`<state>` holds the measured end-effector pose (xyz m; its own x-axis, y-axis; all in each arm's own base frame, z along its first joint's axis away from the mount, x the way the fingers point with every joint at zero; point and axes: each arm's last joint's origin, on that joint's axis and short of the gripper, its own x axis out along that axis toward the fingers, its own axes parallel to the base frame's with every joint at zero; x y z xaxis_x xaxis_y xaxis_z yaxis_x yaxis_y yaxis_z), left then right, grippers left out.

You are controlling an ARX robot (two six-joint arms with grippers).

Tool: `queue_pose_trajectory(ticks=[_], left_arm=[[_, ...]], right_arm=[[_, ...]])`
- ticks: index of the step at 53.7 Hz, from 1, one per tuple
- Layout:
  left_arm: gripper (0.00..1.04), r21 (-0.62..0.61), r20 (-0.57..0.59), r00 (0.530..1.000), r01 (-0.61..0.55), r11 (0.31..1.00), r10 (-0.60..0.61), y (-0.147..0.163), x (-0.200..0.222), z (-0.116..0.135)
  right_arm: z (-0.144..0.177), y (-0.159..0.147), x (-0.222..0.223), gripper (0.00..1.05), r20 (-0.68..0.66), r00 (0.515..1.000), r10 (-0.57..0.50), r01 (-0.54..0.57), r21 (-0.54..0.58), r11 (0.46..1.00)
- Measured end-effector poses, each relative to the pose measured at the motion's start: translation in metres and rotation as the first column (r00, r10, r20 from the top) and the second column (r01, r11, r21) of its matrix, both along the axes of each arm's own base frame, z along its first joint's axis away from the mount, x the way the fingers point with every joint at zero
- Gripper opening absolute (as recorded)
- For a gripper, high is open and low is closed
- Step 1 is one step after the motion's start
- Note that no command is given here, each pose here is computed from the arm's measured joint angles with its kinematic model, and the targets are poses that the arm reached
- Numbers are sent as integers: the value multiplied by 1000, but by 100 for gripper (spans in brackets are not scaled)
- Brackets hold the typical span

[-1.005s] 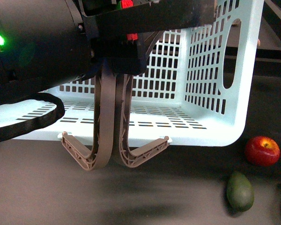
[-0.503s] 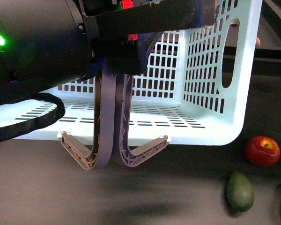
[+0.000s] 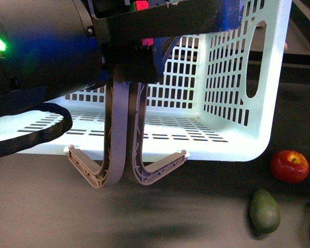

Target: Pick mango with right arm and hold basket with left

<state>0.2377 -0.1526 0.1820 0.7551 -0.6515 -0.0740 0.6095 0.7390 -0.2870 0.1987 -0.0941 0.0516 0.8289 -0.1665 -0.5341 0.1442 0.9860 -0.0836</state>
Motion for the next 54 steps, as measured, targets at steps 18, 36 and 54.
queue_pose_trajectory(ticks=[18,36,54], left_arm=[[8,0,0,1000,0,1000,0,0,0,0],[8,0,-1,1000,0,1000,0,0,0,0],[8,0,-1,1000,0,1000,0,0,0,0]], right_arm=[[-70,-13,8,97,-130,991,-12,18,47,999],[-119,-18,12,97,-229,972,-49,65,63,996],[-149,-18,24,97,-254,965,-69,91,77,993]])
